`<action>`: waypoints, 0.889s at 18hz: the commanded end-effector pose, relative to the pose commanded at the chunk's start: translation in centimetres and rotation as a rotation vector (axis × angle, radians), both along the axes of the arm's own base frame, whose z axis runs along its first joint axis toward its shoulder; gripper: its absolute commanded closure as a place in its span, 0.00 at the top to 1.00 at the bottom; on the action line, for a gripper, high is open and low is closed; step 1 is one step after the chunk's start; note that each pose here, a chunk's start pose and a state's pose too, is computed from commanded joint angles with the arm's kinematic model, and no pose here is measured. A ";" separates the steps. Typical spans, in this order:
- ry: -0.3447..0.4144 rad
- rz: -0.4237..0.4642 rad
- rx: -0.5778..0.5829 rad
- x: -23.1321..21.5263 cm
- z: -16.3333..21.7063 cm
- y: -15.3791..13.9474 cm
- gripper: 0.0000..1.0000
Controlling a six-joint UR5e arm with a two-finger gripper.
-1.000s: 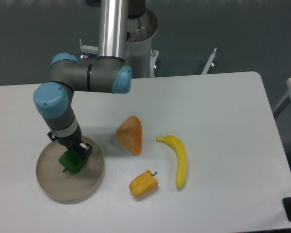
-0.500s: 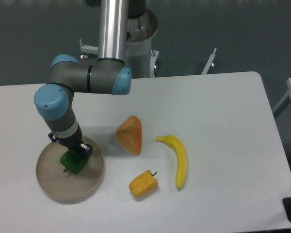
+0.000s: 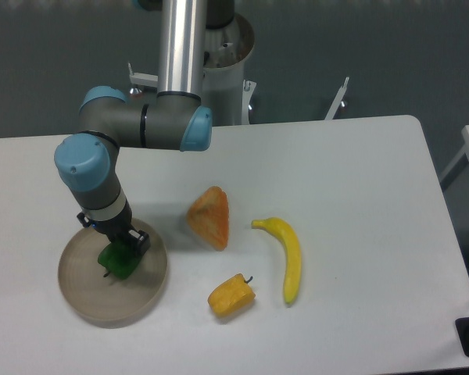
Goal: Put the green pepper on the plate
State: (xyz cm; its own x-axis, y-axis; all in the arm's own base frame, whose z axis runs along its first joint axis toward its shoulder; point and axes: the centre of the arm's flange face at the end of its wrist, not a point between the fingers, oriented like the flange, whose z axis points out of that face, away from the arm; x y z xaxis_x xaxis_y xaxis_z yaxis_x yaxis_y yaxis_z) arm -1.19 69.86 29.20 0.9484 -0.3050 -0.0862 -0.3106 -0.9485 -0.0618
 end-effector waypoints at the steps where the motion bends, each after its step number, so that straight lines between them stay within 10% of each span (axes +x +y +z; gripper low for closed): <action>1: 0.002 -0.015 0.000 -0.2 0.3 0.0 0.84; 16: 0.062 -0.226 -0.025 -23.4 8.4 -7.8 0.92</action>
State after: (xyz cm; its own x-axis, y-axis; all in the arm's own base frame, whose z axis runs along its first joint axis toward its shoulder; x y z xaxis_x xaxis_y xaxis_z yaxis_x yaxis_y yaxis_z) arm -24.62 62.04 37.58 0.8491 -0.5116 -0.1314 -0.5175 -0.8556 -0.0132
